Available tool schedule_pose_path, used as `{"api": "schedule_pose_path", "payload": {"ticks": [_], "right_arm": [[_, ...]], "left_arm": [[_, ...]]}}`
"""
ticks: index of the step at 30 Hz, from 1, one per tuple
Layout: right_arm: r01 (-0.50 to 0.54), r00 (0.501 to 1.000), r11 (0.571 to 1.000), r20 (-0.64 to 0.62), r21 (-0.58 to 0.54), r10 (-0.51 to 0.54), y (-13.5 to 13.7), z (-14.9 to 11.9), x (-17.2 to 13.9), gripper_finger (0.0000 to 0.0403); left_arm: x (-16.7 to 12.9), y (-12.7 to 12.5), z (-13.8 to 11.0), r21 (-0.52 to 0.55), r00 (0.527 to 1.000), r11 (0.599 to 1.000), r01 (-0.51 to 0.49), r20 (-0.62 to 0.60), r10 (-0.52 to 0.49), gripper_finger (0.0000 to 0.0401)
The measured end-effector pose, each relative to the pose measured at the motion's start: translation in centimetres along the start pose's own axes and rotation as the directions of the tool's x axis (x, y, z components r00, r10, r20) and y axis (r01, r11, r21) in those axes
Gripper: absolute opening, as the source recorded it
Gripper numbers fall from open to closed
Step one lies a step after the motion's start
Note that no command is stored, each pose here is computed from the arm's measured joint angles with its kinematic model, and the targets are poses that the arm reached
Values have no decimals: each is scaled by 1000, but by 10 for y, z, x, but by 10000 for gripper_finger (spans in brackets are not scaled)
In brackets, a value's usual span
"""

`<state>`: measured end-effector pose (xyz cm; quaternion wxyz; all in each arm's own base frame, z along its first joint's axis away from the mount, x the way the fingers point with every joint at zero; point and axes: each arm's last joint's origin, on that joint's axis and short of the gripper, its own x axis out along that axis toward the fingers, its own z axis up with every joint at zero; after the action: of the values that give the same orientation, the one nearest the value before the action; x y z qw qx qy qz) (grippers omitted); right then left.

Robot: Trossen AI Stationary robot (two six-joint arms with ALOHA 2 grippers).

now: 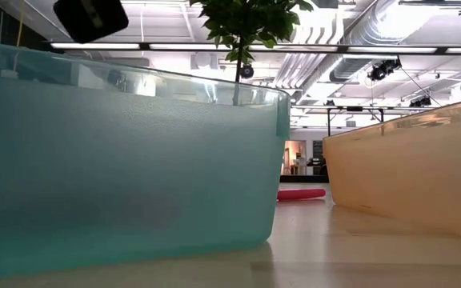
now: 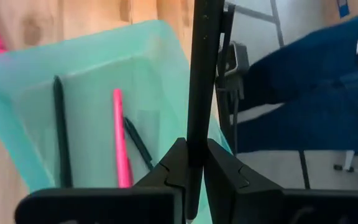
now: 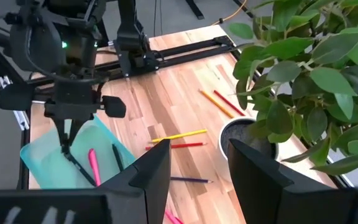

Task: Sort pens & pencils
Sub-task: Put the black pen into the green bin

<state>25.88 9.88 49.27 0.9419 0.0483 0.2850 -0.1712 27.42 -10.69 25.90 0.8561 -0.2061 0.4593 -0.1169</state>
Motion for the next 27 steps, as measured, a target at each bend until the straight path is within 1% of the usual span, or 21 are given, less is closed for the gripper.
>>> {"api": "schedule_pose_path", "payload": {"ticks": [5,7,9,12,13,16,20,23,27], "right_arm": [[0,1000,1000,-14,-17,-1,1,-3,-1,151],[2,1000,1000,-17,-22,-2,1,-3,-1,151],[4,1000,1000,-22,-26,-4,1,-3,-1,151],[4,1000,1000,-23,-28,-5,1,-3,-1,151],[2,1000,1000,-24,-28,-2,1,-4,-1,151],[0,1000,999,-28,-32,0,1,-4,-1,151],[-7,999,999,-32,-33,6,1,-4,-1,151],[-9,999,999,-32,-34,8,1,-4,-2,151],[-15,999,999,-35,-31,14,2,-4,-2,151]], "left_arm": [[16,1,-3,-13,999,1000,-6,-53,6,21],[19,1,-8,-17,996,999,-27,-88,26,21],[24,1,-6,-26,996,999,-29,-84,27,19],[28,4,-14,-33,988,997,-74,-142,68,20],[30,2,-13,-33,989,997,-70,-130,65,22],[32,3,-17,-37,983,995,-92,-165,85,25],[35,3,-19,-37,981,993,-114,-165,107,29],[35,4,-17,-34,981,991,-132,-145,126,43],[35,4,-17,-24,982,991,-134,-136,129,73]]}}
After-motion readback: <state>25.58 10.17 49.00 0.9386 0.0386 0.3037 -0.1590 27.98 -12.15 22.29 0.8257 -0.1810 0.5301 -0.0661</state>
